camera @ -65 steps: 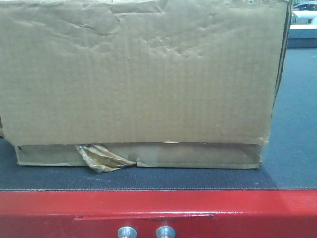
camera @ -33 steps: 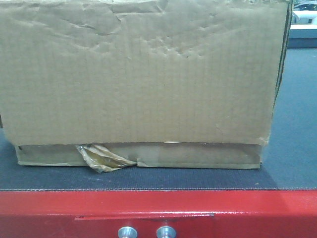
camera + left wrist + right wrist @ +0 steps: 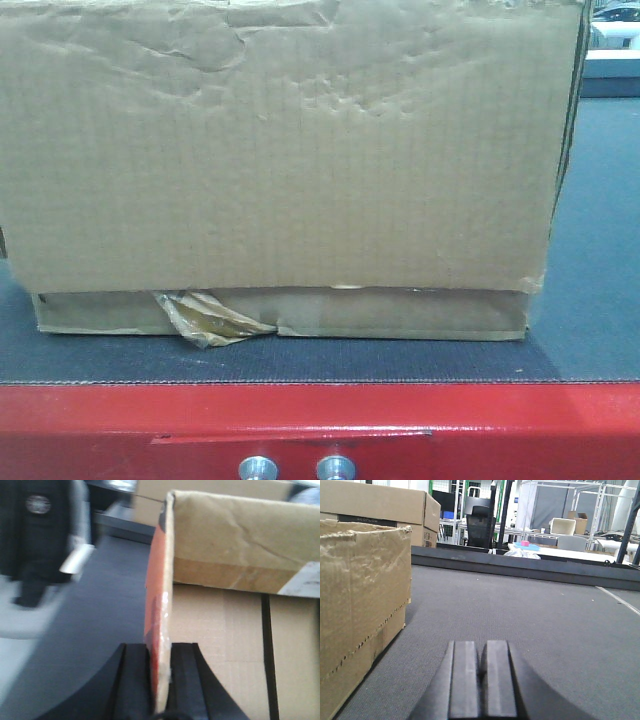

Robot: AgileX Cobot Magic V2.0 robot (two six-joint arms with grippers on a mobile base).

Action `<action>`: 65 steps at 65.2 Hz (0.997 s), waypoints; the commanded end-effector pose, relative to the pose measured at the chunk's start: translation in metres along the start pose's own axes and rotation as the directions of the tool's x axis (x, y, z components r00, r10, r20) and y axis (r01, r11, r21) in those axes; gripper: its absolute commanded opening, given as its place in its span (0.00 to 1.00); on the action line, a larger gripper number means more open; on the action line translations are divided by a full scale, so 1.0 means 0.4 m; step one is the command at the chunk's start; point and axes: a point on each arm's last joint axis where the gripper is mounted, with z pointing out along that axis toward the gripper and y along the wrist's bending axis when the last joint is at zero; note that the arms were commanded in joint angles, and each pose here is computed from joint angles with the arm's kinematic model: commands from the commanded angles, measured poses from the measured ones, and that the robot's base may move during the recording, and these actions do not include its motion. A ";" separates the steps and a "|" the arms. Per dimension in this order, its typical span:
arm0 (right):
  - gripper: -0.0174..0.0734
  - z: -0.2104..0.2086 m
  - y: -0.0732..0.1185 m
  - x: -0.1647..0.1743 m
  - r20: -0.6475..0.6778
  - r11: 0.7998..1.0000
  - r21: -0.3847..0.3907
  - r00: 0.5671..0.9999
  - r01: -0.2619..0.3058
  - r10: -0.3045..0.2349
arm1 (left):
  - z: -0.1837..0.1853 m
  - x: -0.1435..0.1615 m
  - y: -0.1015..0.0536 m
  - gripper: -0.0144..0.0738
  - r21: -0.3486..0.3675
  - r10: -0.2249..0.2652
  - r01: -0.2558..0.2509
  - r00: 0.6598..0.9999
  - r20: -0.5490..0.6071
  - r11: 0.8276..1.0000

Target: Stack two boxes on right shelf middle

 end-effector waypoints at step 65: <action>0.01 -0.001 0.000 -0.005 0.024 1.000 0.001 1.000 -0.002 0.002 | 0.283 0.458 -0.297 0.04 0.110 0.134 -0.090 0.850 -0.509 0.990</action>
